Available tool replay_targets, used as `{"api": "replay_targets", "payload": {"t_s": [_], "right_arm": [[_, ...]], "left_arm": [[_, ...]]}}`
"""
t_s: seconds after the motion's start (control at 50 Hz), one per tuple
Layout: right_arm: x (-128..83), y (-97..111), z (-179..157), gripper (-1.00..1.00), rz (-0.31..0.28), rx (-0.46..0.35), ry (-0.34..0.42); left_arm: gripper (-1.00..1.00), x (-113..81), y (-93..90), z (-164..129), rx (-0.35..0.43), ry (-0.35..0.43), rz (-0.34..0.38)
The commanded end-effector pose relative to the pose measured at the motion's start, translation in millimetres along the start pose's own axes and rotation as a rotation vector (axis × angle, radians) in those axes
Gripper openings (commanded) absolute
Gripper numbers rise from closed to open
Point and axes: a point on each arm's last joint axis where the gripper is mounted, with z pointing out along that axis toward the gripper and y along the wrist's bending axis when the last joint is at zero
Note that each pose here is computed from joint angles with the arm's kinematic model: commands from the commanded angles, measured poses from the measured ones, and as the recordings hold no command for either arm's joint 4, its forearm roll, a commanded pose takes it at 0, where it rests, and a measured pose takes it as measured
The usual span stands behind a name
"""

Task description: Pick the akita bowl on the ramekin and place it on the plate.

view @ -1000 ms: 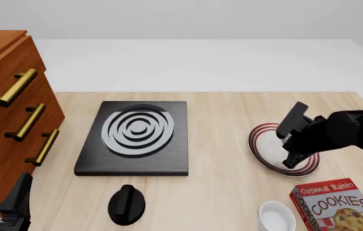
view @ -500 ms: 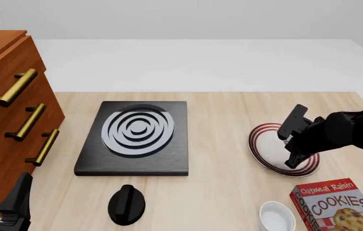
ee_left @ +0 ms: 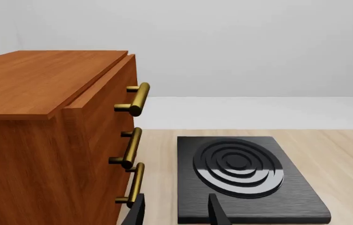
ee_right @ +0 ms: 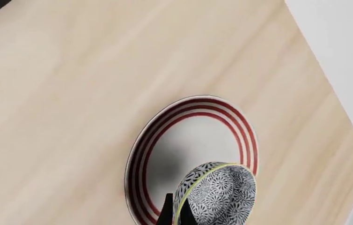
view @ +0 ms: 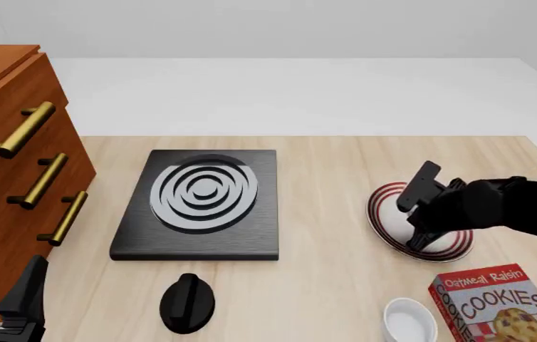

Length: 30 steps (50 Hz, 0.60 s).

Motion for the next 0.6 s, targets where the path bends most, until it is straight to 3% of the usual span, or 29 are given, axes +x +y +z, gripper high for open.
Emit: {"api": "replay_targets", "payload": {"t_s": [0.02, 0.3, 0.6], "right_arm": [[2.5, 9.3, 11.5, -1.00, 0.017, 0.006, -0.017], [10.3, 7.2, 23.9, -1.00, 0.068, 0.001, 0.007], [10.2, 8.0, 26.3, -1.00, 0.082, -0.008, 0.014]], "left_arm": [[1.00, -0.1, 0.0, -0.1, 0.000, -0.001, 0.000], [1.00, 0.1, 0.0, 0.1, 0.001, 0.002, 0.000], [1.00, 0.1, 0.0, 0.1, 0.001, 0.002, 0.000]]}}
